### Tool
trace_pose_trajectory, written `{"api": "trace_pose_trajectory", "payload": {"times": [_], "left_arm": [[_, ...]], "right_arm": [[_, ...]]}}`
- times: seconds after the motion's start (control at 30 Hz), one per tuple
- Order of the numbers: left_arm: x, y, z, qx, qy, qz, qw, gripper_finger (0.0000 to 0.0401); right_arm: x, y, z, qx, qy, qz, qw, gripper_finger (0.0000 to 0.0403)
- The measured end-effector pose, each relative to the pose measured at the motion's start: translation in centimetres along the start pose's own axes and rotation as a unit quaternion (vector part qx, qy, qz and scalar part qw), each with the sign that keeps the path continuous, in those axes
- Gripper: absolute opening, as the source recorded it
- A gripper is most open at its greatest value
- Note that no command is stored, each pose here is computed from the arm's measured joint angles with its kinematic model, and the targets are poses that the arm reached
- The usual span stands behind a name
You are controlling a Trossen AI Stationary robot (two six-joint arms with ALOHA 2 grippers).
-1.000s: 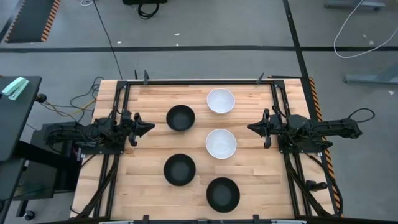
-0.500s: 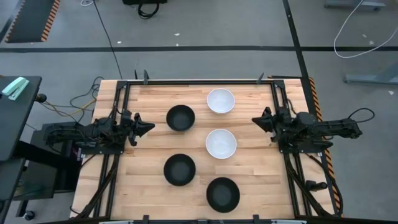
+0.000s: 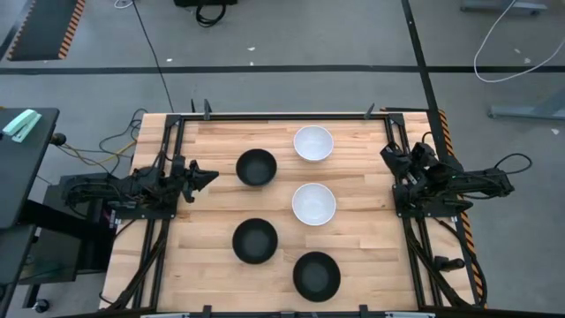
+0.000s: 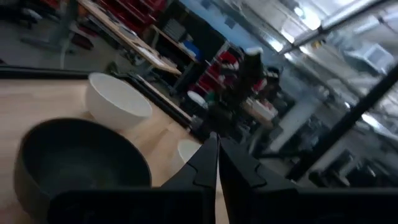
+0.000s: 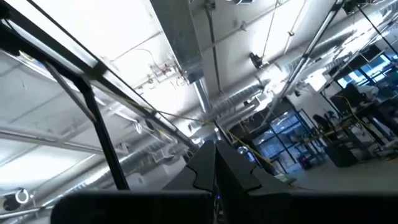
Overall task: Nest bowls inside each other
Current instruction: Stack the top white bowl on the white bowl
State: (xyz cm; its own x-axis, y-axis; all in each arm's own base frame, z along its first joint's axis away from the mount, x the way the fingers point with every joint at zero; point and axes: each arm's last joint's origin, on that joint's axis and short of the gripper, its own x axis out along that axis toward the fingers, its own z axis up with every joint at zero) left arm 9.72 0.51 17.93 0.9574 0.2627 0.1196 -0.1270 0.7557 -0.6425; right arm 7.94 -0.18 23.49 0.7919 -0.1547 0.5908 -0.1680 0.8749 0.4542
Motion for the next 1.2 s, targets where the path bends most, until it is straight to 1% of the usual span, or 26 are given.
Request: {"api": "trace_pose_trajectory", "payload": {"times": [0.13,0.2,0.3,0.4,0.5,0.63,0.7,0.83,1.0,1.1,1.2], "left_arm": [[0.0,-0.2,0.6,-0.047,-0.042,0.006,0.998,0.0028],[-0.1,-0.4,0.9,-0.069,-0.063,-0.001,0.996,0.0027],[-0.1,-0.8,1.5,-0.084,-0.091,-0.019,0.992,0.0022],[-0.3,-1.2,2.1,-0.109,-0.119,-0.046,0.986,0.0018],[-0.5,-1.5,2.6,-0.133,-0.141,-0.069,0.979,0.0017],[-0.6,-1.6,2.8,-0.134,-0.153,-0.072,0.976,0.0025],[-0.6,-1.6,2.8,-0.123,-0.160,-0.063,0.977,0.0032],[-0.6,-1.6,3.0,-0.071,-0.179,-0.046,0.980,0.0047],[-0.7,-1.8,3.7,-0.018,-0.201,0.003,0.979,0.0065],[-0.6,-2.2,4.3,0.017,-0.194,0.030,0.980,0.0080],[-0.3,-3.0,5.2,0.049,-0.175,0.056,0.982,0.0097]], "right_arm": [[0.0,0.0,0.0,0.008,0.000,0.000,1.000,0.0018],[0.0,0.0,0.0,0.010,0.000,0.000,1.000,0.0018],[0.0,0.0,0.0,0.023,-0.002,-0.004,1.000,0.0018],[0.0,-0.1,0.1,0.034,-0.011,-0.022,0.999,0.0018],[0.0,-0.3,0.0,0.033,-0.011,-0.038,0.999,0.0018],[0.0,-0.6,-0.5,0.025,0.002,-0.070,0.997,0.0018],[-0.1,-0.9,-0.7,0.022,0.011,-0.091,0.996,0.0018],[-0.2,-1.2,-1.0,0.022,0.012,-0.128,0.992,0.0025],[-0.2,-1.4,-0.9,0.040,-0.012,-0.163,0.986,0.0051],[-0.2,-1.6,-1.0,0.052,-0.017,-0.188,0.981,0.0072],[0.4,-1.4,-0.9,0.063,-0.002,-0.205,0.977,0.0092]]}}
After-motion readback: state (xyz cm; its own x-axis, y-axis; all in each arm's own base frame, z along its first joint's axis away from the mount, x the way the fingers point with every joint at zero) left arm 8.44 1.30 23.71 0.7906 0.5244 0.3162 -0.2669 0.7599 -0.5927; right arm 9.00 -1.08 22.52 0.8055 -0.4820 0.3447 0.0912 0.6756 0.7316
